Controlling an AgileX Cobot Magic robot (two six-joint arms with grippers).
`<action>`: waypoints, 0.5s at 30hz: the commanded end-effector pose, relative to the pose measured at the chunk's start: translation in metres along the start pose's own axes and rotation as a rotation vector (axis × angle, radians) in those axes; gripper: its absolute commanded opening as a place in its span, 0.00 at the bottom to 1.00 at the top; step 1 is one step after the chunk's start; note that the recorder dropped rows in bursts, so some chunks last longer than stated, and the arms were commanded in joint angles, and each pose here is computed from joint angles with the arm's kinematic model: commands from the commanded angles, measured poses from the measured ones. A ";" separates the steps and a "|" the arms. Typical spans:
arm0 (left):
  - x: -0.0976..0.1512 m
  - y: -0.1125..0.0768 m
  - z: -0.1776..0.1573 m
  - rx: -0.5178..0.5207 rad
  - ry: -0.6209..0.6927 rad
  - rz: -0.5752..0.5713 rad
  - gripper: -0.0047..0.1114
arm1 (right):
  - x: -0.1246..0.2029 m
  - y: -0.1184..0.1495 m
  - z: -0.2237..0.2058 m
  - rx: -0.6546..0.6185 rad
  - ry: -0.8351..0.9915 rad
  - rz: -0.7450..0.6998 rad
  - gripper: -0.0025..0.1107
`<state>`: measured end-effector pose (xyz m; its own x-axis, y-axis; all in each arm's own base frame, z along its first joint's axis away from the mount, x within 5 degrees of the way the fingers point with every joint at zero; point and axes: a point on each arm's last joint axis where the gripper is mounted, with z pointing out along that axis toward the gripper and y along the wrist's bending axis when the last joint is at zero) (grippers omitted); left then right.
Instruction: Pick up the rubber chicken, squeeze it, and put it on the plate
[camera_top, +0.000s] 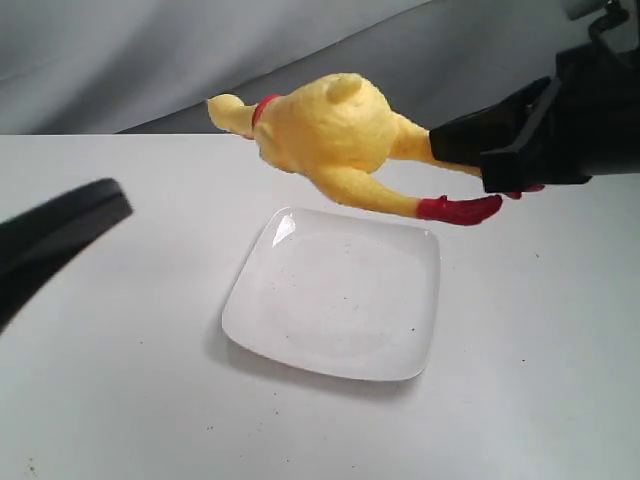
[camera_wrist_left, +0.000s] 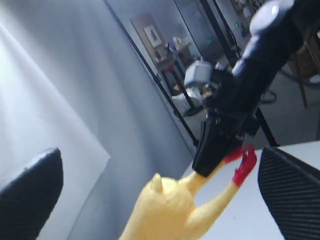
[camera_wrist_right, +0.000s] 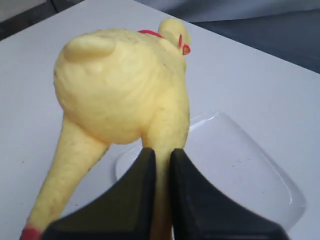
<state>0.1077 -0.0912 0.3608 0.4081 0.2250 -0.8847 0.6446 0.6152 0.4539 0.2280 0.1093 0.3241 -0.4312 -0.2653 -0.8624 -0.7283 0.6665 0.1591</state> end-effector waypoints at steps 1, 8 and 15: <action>-0.016 -0.001 -0.019 -0.048 -0.075 -0.046 0.89 | 0.008 -0.019 0.026 0.030 0.031 -0.020 0.02; -0.018 0.004 -0.029 -0.132 -0.053 -0.016 0.89 | 0.028 -0.044 0.065 0.049 0.085 -0.068 0.02; -0.016 0.008 -0.030 -0.173 -0.022 -0.019 0.89 | 0.054 -0.062 0.094 0.056 0.183 -0.049 0.02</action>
<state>0.0869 -0.0698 0.3744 0.4282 0.2039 -0.8804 0.5414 0.7222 0.4306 0.2940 0.1192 0.2329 -0.4674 -0.4255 -0.7749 -0.7378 0.6707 0.0767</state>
